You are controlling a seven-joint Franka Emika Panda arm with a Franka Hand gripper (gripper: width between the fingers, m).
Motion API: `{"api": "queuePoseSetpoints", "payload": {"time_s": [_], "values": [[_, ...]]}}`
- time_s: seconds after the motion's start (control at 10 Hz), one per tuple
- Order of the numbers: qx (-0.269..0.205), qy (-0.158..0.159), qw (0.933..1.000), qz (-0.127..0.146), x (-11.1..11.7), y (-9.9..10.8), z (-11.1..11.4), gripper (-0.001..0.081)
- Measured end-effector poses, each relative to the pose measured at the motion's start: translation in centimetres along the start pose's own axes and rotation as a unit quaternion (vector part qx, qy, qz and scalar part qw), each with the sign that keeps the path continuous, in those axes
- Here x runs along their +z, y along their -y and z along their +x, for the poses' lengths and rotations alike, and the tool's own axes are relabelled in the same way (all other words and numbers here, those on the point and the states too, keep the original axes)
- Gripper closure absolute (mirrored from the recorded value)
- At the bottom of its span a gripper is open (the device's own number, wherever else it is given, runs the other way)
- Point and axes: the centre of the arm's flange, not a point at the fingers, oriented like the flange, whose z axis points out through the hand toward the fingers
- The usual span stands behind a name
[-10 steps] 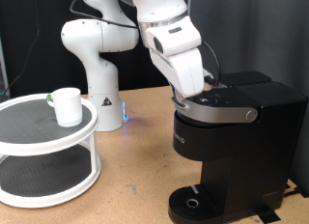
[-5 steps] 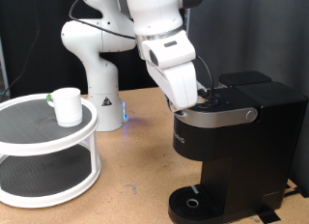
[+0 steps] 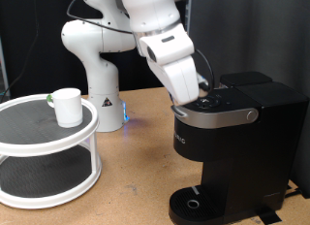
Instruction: Make a cup of coffee with the keurig machine
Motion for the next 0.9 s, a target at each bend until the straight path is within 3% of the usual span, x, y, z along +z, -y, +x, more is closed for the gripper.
{"api": "queuePoseSetpoints", "payload": {"time_s": [0.3,0.5,0.9], "values": [[-0.029,-0.017,0.9987,0.038,-4.5,-0.4,-0.7,0.0802],[-0.033,-0.013,0.9982,0.048,-5.0,-0.5,-0.9,0.0802],[-0.007,-0.028,0.9989,0.035,-5.2,-1.9,-2.4,0.0802]]}}
